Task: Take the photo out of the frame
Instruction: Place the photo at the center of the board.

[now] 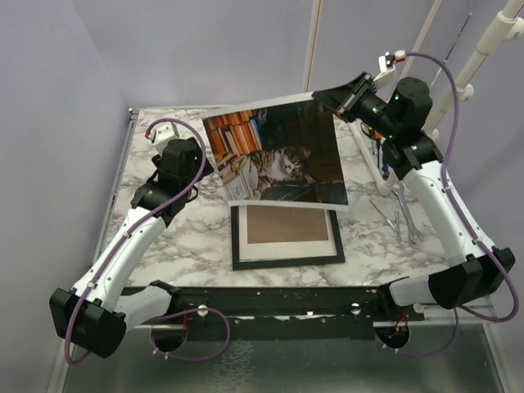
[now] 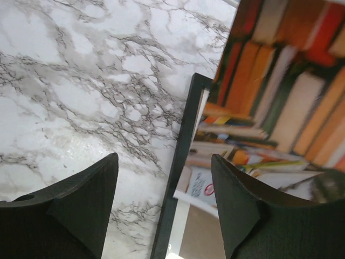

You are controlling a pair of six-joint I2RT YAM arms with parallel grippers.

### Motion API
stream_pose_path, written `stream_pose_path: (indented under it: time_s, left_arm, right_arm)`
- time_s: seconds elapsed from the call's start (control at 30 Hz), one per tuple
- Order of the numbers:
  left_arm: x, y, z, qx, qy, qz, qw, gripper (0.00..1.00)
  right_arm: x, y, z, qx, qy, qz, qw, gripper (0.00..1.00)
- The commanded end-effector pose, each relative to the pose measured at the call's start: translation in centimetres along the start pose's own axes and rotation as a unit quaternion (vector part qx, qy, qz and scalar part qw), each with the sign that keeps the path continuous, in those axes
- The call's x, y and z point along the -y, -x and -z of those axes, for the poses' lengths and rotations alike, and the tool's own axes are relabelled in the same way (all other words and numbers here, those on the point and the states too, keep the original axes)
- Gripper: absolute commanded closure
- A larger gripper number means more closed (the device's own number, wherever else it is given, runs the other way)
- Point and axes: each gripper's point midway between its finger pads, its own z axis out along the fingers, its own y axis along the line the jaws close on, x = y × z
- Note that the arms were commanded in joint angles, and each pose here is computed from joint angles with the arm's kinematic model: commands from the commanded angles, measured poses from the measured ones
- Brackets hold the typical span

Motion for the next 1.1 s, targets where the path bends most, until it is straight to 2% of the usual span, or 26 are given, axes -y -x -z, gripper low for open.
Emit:
stream_pose_path:
  time_s: [0.0,0.13,0.23,0.37,0.53,0.6,0.7,0.77,0.8,0.87,0.97,1.07]
  left_arm:
    - [-2.1,0.9,0.7,0.02,0.041,-0.018,0.999,0.3]
    - [-2.3,0.6,0.7,0.016,0.043,-0.021,0.999,0.31]
    - [-2.4,0.3,0.5,0.012,0.044,-0.023,0.999,0.3]
    - [-2.5,-0.4,0.2,0.002,0.045,-0.024,0.999,0.31]
    - [-2.2,-2.1,-0.6,-0.025,0.037,-0.029,0.999,0.31]
    - [-2.3,-2.7,-1.0,-0.033,0.038,-0.029,0.998,0.31]
    - [-2.4,-3.4,-1.4,-0.04,0.039,-0.029,0.998,0.3]
    - [-2.3,-3.7,-1.6,-0.044,0.04,-0.031,0.998,0.3]
    - [-2.3,-3.8,-1.8,-0.046,0.04,-0.032,0.998,0.3]
    - [-2.3,-4.0,-2.0,-0.049,0.041,-0.036,0.997,0.3]
    - [-2.1,-3.9,-2.2,-0.049,0.035,-0.047,0.997,0.29]
    - [-1.6,-3.7,-2.0,-0.045,0.015,-0.061,0.997,0.26]
  right_arm:
    - [11.3,-5.0,-1.9,-0.024,-0.124,-0.072,0.989,0.99]
    - [19.2,-9.4,-1.5,-0.088,-0.171,-0.134,0.972,0.99]
    - [23.6,-10.6,-0.5,-0.104,-0.207,-0.137,0.963,0.99]
    - [27.4,-11.7,0.2,-0.133,-0.243,-0.099,0.956,0.99]
    - [30.9,-15.5,-0.1,-0.257,-0.246,-0.074,0.932,0.98]
    - [32.8,-15.7,0.5,-0.268,-0.286,-0.063,0.918,0.98]
    - [34.2,-15.4,1.1,-0.253,-0.314,-0.038,0.914,0.94]
    - [34.4,-15.5,1.1,-0.249,-0.314,-0.033,0.916,0.88]
    - [34.6,-15.4,1.2,-0.249,-0.318,-0.031,0.915,0.81]
    - [34.8,-15.0,1.4,-0.24,-0.332,-0.022,0.912,0.6]
    - [34.5,-13.2,2.0,-0.211,-0.348,0.016,0.913,0.41]
    - [33.0,-11.8,2.2,-0.203,-0.341,0.051,0.916,0.31]
